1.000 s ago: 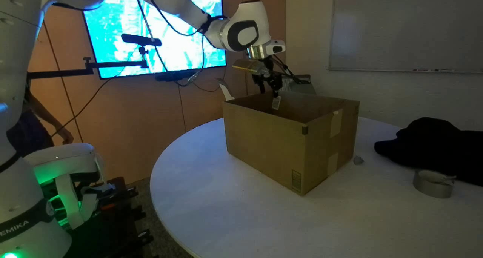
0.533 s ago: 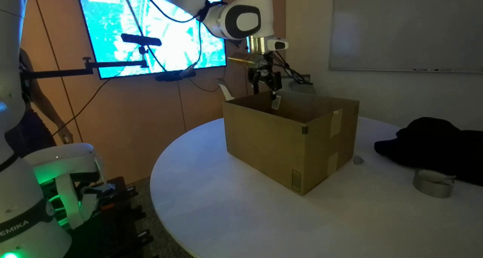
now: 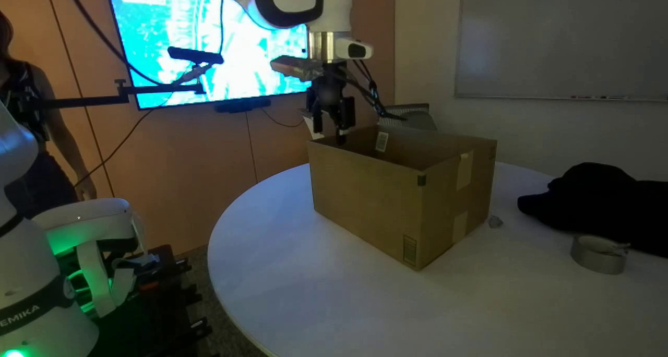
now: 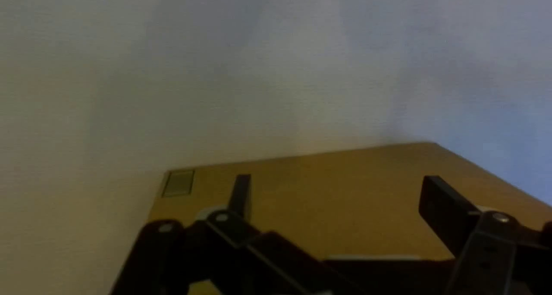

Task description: Put the marker on the yellow cloth, then fold it and put it in the box

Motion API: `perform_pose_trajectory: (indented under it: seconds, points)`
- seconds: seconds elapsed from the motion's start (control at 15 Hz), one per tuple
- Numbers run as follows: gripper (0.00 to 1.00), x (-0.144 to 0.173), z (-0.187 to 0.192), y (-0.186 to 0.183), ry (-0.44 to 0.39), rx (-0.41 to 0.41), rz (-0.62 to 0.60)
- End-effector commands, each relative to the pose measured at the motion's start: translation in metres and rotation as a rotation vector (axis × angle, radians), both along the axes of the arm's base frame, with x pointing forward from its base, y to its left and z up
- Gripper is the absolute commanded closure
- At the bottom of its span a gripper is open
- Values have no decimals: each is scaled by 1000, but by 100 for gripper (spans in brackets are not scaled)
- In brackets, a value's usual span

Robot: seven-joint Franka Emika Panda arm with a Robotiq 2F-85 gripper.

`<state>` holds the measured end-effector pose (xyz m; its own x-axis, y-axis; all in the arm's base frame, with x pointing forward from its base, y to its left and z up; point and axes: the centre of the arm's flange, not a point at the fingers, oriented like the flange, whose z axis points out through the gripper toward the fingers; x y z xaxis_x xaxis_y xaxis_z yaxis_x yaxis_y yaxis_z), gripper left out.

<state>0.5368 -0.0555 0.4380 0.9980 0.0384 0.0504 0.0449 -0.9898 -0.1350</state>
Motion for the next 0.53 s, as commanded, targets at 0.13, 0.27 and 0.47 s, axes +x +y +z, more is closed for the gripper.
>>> perform_pose_trajectory:
  seconds: [0.13, 0.27, 0.47]
  points:
    - [0, -101, -74, -4, -9, 6, 62]
    - [0, -117, -113, -5, -26, -14, 87]
    - [0, -110, -121, -6, 11, -22, 81]
